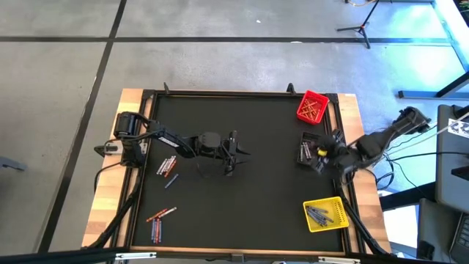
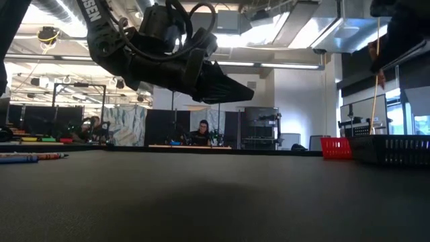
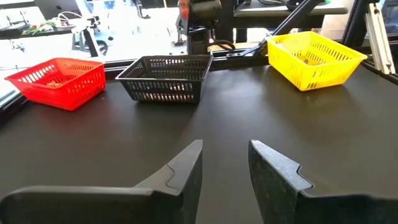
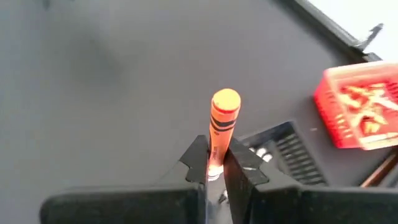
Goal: Sort crayons
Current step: Put the orange crayon into the red bin
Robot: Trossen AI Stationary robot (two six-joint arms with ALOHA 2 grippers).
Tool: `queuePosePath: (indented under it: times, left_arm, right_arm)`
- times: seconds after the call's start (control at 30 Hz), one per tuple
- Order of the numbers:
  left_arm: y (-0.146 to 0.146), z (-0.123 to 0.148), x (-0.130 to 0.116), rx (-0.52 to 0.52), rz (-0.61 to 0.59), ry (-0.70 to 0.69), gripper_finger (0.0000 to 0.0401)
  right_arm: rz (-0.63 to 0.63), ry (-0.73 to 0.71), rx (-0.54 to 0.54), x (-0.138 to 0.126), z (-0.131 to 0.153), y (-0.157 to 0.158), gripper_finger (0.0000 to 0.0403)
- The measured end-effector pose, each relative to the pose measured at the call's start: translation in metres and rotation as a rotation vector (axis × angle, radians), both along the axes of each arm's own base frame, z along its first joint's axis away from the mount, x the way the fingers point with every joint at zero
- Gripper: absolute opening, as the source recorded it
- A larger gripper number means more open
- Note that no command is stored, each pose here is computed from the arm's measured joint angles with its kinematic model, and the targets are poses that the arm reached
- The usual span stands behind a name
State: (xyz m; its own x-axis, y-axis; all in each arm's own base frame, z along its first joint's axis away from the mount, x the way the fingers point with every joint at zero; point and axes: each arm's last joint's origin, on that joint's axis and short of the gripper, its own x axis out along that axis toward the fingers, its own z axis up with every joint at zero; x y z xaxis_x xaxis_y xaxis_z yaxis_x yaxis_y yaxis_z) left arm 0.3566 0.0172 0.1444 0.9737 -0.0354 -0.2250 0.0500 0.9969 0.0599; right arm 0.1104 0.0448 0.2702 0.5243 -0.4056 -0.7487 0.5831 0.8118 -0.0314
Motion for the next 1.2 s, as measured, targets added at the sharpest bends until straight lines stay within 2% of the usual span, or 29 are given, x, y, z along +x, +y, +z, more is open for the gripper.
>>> queuePosePath:
  times: [0.3, 0.5, 0.87, 1.2]
  left_arm:
    - [0.0, 0.0, 0.0, 0.0, 0.001, 0.003, 0.012]
    - [0.0, 0.0, 0.0, 0.0, 0.002, 0.005, 0.012]
    - [0.0, -0.002, 0.0, 0.006, 0.001, 0.019, 0.012]
    - [0.0, -0.002, 0.0, 0.007, 0.002, 0.019, 0.012]
  right_arm:
    - [-0.09, 0.04, -0.029, 0.004, 0.005, -0.033, 0.0026]
    - [-0.092, 0.081, -0.014, 0.013, 0.006, -0.054, 0.0026]
    - [-0.179, 0.16, -0.011, 0.007, 0.006, -0.095, 0.0026]
    - [-0.22, 0.22, 0.004, 0.013, -0.001, -0.129, 0.0026]
